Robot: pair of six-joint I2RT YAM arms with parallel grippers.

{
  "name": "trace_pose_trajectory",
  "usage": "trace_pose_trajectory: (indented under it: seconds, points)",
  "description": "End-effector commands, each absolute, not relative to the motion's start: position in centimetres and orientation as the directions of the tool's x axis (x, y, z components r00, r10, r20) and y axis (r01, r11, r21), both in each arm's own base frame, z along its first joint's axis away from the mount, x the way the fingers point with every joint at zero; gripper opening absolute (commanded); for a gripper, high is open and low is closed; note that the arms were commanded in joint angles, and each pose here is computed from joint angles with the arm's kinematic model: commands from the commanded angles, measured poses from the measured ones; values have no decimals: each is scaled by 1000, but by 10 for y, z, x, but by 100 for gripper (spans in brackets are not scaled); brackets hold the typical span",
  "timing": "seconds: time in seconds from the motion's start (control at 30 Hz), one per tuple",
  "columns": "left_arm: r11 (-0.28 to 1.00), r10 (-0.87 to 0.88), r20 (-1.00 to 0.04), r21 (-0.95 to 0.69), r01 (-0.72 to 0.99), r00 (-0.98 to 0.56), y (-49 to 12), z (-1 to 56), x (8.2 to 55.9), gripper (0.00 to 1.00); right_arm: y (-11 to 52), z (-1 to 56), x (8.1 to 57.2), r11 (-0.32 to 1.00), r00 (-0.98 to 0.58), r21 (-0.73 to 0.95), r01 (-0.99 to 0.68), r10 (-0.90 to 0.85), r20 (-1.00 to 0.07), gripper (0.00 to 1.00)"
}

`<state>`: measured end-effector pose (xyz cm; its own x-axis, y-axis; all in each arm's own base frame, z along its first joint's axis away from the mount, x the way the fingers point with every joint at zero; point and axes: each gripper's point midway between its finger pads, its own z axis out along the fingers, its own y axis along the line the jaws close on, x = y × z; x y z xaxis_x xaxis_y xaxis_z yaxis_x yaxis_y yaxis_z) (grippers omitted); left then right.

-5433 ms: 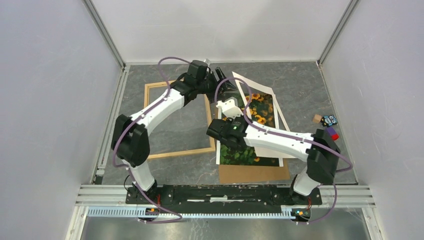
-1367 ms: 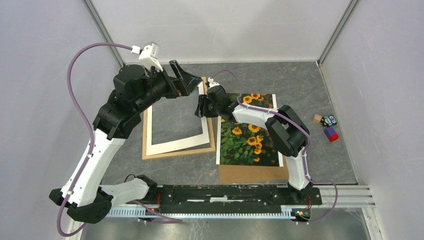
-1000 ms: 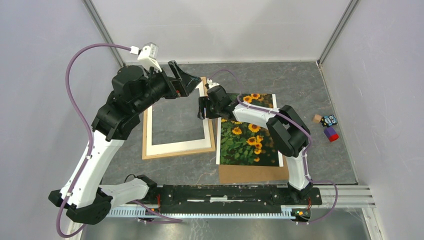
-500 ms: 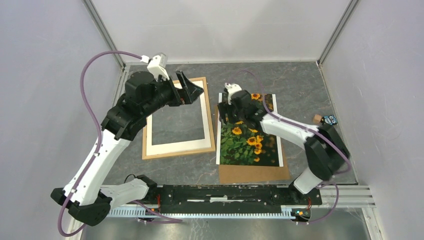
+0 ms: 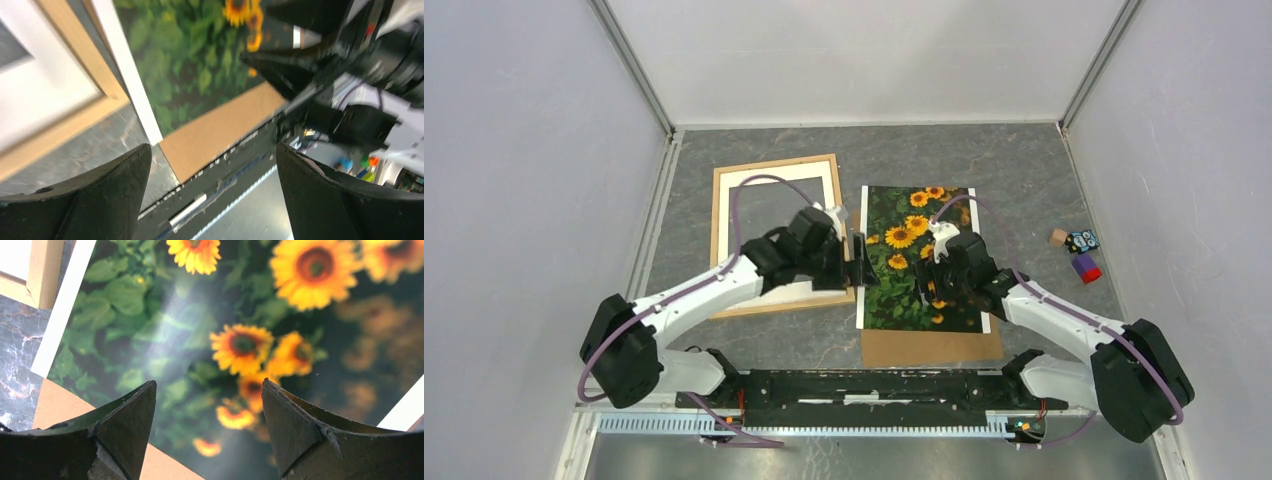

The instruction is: Put the photo into the frame

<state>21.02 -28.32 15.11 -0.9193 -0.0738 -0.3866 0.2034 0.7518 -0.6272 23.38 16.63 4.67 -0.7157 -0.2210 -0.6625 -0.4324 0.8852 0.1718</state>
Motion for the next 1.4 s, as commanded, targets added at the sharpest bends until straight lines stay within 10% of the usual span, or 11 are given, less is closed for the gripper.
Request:
trace_pose_trajectory:
  seconds: [0.0,0.33,0.97,1.37]
  points:
    - [719,-119,-395,-667,195,-911,-312,150,189,100,173,53,232,867,-710,216,-448,-198,-676,82]
    - [694,-274,-291,-720,21,-917,-306,102,171,100,115,40,253,970,-710,171,-172,-2,-704,84]
    - [679,-291,-227,-733,-34,-930,-313,56,167,99,114,12,239,955,-777,233,-186,2,-629,81]
    - [629,-298,-206,-777,-30,-932,-324,63,169,58,116,12,241,953,-779,232,-192,-4,-627,81]
